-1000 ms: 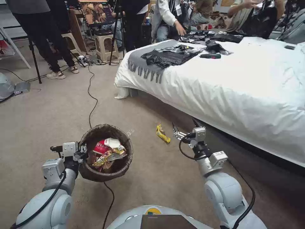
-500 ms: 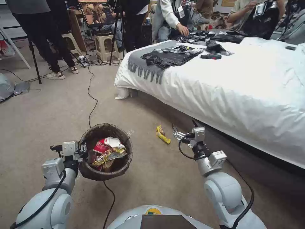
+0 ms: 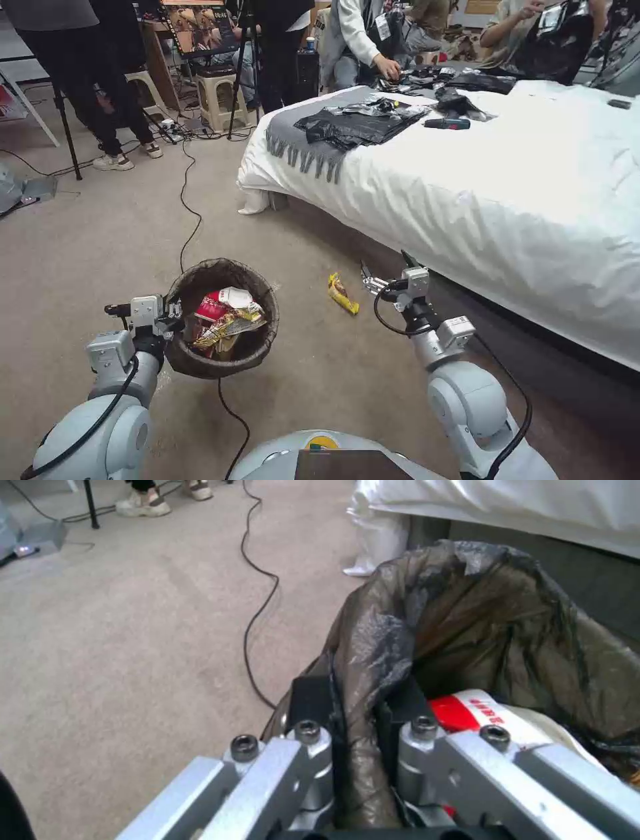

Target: Pick up the trash bin, then pick up the garbage from the floor and place it into the trash bin.

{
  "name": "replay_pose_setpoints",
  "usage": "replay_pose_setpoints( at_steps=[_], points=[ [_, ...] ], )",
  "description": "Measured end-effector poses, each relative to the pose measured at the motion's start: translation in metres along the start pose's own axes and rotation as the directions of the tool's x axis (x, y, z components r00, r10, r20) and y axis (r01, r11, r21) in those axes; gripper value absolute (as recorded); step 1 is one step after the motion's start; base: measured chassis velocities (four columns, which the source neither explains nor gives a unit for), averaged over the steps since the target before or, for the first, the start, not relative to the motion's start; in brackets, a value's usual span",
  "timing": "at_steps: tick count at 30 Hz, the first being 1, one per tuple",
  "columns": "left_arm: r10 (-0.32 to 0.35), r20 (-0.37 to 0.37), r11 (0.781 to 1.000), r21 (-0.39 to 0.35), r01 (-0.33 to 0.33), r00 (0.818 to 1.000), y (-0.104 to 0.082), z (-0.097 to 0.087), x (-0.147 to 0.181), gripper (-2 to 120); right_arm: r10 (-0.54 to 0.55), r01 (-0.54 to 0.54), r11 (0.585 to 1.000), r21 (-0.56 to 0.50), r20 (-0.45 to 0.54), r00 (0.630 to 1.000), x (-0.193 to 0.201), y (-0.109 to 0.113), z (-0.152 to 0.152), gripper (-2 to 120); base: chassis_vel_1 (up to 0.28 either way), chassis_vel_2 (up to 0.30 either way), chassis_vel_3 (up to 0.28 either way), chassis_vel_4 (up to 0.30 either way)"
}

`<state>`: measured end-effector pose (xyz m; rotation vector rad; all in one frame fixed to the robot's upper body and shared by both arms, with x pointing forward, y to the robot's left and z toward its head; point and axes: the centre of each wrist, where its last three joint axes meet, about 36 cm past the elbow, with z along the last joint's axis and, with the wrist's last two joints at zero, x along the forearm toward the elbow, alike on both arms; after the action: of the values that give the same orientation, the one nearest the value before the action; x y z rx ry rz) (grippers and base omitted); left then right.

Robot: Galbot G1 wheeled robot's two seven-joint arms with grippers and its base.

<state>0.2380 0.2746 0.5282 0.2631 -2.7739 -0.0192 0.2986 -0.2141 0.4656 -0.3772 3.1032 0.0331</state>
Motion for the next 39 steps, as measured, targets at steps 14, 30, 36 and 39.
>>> replay_pose_setpoints(
  at_steps=[14, 30, 36, 39],
  points=[
    [-0.001, -0.002, 1.0, 0.001, 0.001, 1.0, 0.0, 0.0, 0.0, 7, -0.001, 0.001, 1.0, 0.0, -0.002, 1.0, 0.002, 0.0, 0.001, 100, -0.099, 0.1, 0.1, -0.094],
    [-0.002, -0.006, 1.0, 0.001, 0.002, 1.0, 0.001, 0.001, 0.001, 7, -0.009, 0.009, 1.0, 0.007, -0.003, 1.0, 0.002, 0.001, 0.001, 100, -0.089, 0.1, 0.099, -0.094],
    [-0.003, -0.006, 1.0, 0.002, 0.003, 1.0, 0.001, 0.001, 0.001, 7, -0.053, 0.054, 0.998, 0.015, -0.052, 0.997, -0.008, 0.006, 0.011, 100, -0.019, 0.019, 0.018, -0.024],
    [-0.003, -0.007, 1.0, 0.002, 0.003, 1.0, 0.001, 0.001, 0.001, 7, -0.09, 0.09, 0.996, -0.002, -0.099, 0.991, -0.018, 0.008, 0.022, 100, 0.0, 0.0, 0.0, 0.0]
  ],
)
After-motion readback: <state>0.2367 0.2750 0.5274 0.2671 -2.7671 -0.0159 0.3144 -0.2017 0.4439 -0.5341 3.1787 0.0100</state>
